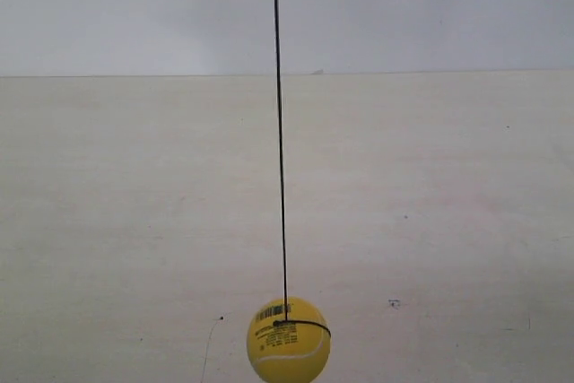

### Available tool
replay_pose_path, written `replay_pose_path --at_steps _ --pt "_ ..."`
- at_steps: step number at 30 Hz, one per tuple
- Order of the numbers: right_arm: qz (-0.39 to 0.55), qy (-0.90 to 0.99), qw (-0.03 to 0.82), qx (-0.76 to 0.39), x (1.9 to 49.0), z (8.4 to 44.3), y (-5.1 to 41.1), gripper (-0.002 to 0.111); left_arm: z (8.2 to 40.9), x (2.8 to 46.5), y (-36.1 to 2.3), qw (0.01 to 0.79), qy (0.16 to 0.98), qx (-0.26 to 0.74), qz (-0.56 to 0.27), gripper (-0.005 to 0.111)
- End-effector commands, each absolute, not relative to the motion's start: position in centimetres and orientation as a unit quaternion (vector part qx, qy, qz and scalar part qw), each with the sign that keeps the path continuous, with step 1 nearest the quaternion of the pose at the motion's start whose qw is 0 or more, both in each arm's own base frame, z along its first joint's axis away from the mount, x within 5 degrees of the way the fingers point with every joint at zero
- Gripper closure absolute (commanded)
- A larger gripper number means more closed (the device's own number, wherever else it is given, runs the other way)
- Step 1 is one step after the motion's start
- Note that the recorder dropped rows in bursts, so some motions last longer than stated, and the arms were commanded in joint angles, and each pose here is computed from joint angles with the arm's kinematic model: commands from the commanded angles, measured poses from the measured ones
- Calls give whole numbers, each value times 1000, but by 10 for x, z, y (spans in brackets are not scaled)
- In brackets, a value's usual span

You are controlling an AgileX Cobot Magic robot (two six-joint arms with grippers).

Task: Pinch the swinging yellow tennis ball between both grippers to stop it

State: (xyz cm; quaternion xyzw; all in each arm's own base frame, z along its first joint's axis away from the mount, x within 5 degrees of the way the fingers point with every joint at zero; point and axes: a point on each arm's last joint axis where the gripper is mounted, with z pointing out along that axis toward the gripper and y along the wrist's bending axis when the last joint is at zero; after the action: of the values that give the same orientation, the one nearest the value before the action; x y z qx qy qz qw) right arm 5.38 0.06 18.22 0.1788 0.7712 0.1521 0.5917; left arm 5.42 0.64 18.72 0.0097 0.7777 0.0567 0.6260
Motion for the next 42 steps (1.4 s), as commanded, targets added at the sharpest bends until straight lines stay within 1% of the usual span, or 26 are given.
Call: replay_pose_path --at_steps 1,5,16,21,42 --pt "79 786 607 87 54 183 0 108 186 54 7 624 779 9 58 102" --pt "27 790 612 19 54 183 0 108 186 54 7 624 779 9 58 102" --pt "16 790 612 5 54 183 0 108 186 54 7 624 779 9 58 102" --pt "-22 789 612 -44 54 183 0 108 186 54 7 624 779 9 58 102" --pt "-21 789 612 -42 54 183 0 108 186 54 7 624 779 9 58 102"
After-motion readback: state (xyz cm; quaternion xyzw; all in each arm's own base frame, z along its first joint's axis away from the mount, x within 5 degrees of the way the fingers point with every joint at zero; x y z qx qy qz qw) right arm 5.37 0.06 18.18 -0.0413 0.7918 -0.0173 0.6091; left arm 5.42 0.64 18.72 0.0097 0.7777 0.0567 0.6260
